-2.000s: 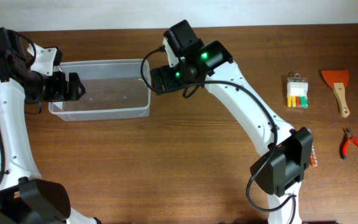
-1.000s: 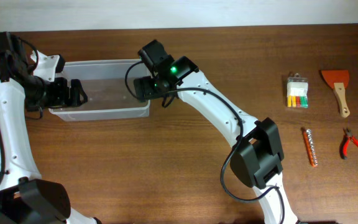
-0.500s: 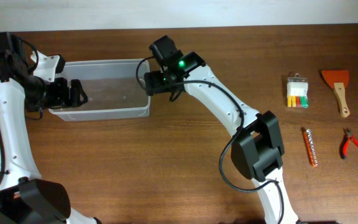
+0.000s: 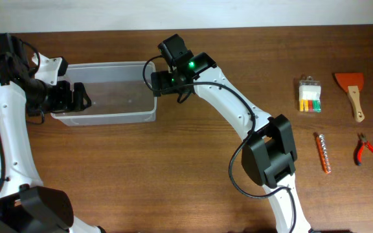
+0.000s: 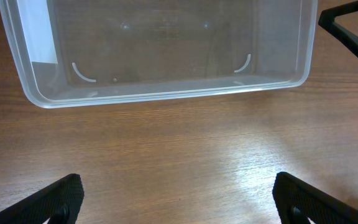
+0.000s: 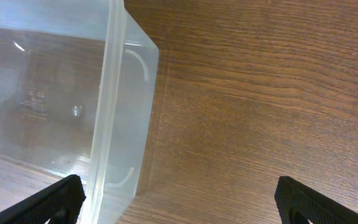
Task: Pack container
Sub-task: 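Grip the container's left edge with left gripper, right edge with right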
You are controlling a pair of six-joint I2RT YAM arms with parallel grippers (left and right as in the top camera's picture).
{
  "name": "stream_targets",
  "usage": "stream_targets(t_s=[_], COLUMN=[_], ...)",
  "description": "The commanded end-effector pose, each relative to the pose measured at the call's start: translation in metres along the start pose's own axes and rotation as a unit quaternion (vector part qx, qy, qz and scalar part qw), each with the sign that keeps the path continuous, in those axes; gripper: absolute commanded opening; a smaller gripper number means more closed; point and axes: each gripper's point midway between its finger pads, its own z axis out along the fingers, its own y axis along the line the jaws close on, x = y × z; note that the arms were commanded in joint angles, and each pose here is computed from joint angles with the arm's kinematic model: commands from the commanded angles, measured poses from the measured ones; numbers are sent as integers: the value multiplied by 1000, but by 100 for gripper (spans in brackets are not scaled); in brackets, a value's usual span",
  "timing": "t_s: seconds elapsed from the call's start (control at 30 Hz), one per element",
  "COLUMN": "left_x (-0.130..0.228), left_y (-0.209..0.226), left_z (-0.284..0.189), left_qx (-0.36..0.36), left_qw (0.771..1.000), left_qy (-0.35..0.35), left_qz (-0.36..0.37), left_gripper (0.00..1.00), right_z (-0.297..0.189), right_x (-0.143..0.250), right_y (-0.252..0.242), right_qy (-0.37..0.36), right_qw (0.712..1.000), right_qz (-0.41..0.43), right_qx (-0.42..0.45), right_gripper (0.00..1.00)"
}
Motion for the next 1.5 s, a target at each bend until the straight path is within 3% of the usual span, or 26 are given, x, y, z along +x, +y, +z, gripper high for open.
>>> stream_targets(t_s=[0.0, 0.4, 0.97, 1.03, 1.13, 1.33, 1.47], left_x=[-6, -11, -16, -16, -16, -16, -16], left_y=[-1, 0, 1, 1, 1, 1, 2], left_z=[-5, -5, -5, -5, -5, -5, -5], left_qx=[6, 3, 0, 0, 0, 0, 0], left_qw=[1000, 1000, 1000, 999, 999, 999, 999], left_qy=[-12, -22, -31, -33, -32, -33, -33], left_qz=[-1, 2, 5, 5, 5, 6, 6], left_gripper=[99, 99, 99, 99, 99, 99, 99], right_z=[-2, 7, 26, 26, 27, 28, 28], right_x=[-4, 9, 29, 29, 28, 23, 19], right_y=[12, 26, 15, 15, 16, 18, 20], right_qy=[-5, -2, 30, 31, 28, 17, 9], right_qw=[1000, 998, 997, 997, 997, 997, 997], right_qz=[-10, -60, -66, -66, -65, -66, -66], right_qx=[-22, -2, 34, 34, 33, 28, 24], right_gripper=[99, 99, 99, 93, 75, 68, 52])
